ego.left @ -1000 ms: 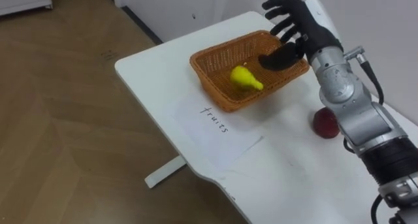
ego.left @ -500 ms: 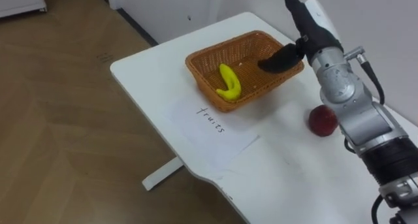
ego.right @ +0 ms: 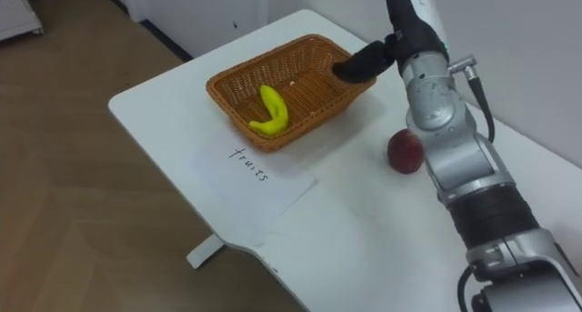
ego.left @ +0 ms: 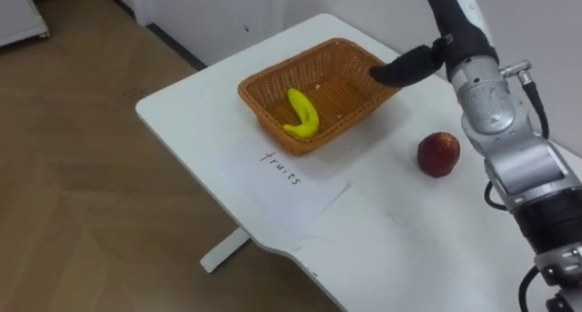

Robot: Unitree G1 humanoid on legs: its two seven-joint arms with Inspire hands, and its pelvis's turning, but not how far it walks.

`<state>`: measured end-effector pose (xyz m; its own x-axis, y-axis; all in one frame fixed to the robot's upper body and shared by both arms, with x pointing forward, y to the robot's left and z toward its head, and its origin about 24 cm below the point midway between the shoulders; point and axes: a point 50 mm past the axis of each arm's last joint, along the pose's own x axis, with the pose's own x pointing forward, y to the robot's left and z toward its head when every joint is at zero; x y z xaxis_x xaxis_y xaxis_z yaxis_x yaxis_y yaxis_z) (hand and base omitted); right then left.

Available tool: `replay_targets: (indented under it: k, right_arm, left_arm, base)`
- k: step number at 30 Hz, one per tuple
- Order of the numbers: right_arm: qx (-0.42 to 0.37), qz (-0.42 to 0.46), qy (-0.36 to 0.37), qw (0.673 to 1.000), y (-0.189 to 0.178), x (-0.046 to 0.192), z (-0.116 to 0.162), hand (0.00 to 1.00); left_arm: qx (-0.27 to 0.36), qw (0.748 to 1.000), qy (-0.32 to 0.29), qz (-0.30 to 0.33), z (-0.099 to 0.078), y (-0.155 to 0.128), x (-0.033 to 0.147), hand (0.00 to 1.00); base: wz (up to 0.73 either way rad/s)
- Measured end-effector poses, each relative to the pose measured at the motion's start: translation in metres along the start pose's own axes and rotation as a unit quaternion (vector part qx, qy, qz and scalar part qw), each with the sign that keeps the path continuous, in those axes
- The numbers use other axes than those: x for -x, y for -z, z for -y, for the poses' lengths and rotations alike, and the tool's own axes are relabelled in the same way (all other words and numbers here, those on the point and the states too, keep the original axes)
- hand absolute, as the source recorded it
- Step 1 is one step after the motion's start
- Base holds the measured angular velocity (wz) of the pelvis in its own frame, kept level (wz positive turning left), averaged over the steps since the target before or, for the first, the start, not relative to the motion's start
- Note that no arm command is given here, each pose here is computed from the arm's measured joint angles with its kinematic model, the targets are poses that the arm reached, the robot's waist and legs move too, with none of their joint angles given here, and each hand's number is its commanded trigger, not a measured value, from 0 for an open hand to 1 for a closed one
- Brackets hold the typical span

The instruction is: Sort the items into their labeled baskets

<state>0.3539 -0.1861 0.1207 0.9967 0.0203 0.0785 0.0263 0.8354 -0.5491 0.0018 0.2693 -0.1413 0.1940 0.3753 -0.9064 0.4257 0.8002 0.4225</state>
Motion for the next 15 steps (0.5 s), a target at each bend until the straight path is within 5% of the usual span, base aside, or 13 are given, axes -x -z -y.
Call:
replay_targets:
  k: [15]
  right_arm:
    - [-0.124,-0.064,0.037,0.990,0.025,0.001,0.013,0.00]
  left_arm:
    - [0.008,1.000,-0.005,0.011,0.006,-0.010,-0.001,0.00]
  base:
    - [-0.04]
